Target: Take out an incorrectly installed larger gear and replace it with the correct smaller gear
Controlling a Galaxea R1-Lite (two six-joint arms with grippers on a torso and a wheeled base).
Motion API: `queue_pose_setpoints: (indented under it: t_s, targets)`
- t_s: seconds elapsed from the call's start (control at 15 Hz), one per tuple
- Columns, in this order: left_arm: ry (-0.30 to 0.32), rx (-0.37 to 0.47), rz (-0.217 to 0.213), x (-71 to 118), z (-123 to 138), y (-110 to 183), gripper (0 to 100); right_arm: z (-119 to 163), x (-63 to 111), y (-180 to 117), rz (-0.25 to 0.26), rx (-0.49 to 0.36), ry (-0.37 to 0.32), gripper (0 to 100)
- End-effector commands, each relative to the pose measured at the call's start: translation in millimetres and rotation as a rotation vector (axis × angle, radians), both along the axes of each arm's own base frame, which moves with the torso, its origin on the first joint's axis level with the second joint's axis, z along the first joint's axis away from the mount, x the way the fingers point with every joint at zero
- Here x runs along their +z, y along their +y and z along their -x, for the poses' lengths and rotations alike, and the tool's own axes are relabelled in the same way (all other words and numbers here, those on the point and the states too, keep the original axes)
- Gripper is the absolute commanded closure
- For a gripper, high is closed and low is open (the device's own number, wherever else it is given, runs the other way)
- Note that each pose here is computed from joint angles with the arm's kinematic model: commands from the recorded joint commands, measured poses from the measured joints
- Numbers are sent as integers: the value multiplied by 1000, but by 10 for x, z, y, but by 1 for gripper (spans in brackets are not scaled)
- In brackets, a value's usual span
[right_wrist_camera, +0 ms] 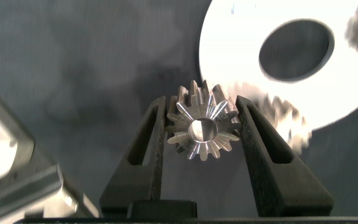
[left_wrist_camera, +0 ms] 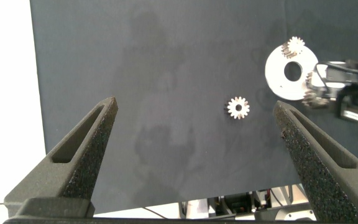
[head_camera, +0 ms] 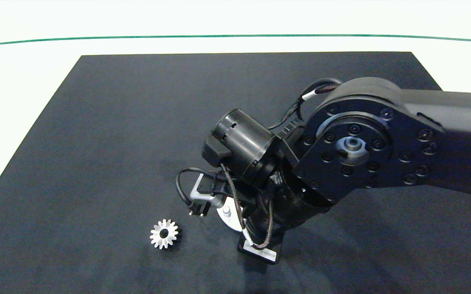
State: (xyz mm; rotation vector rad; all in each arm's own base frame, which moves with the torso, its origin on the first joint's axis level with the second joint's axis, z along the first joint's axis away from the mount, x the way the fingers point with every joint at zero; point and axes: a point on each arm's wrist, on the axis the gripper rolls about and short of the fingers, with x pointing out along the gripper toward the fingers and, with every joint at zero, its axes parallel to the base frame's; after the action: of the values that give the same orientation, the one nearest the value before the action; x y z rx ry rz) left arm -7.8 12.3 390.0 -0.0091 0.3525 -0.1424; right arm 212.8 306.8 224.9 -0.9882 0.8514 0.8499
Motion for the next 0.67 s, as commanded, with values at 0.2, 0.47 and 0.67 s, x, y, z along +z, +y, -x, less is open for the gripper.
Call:
queue_pose_setpoints:
  t_s: [0.2, 0.47, 0.67]
  targets:
    - [-1, 0, 1, -8, 28, 16, 0, 14, 230, -65, -114, -24, -62, 81]
    - [-1, 1, 0, -8, 28, 16, 0, 11, 224, 29, -164, -25, -85, 81]
    - [-2, 1, 0, -8, 33, 18, 0, -2, 161, 101, -169, -28, -85, 81]
